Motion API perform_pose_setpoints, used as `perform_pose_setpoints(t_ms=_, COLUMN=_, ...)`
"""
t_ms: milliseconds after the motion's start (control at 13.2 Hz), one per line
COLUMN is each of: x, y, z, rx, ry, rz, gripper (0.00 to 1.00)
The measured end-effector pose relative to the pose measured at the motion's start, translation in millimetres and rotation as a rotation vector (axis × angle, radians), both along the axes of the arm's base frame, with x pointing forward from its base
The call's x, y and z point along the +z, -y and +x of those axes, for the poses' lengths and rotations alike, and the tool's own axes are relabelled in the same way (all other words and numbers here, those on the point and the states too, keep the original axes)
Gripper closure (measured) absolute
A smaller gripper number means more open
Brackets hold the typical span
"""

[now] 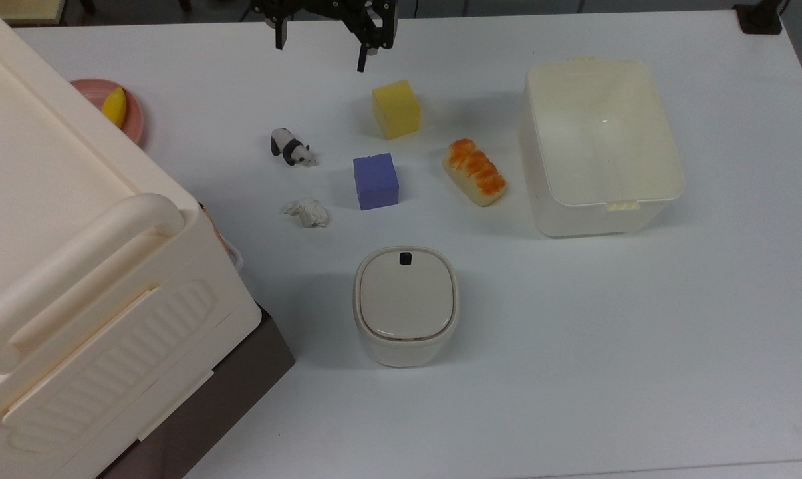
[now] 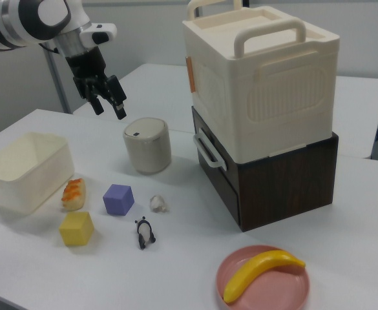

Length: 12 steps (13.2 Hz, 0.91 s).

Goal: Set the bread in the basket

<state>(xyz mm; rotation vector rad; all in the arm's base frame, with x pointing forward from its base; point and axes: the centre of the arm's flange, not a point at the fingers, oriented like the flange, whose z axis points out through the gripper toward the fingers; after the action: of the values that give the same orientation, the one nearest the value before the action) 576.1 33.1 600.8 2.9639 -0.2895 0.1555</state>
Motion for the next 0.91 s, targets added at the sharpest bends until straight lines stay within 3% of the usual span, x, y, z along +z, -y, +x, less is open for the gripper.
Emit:
perform_pose_setpoints(t_ms=681, x=2.2, y=6.9, z=0.1, rx=-0.011, ry=0.004, rz=0.000, gripper=0.00)
perform_pose_setpoints(t_ms=908, x=2.2, y=10.8, z=0.3, rx=0.036, ry=-0.005, rz=-0.005, gripper=0.00)
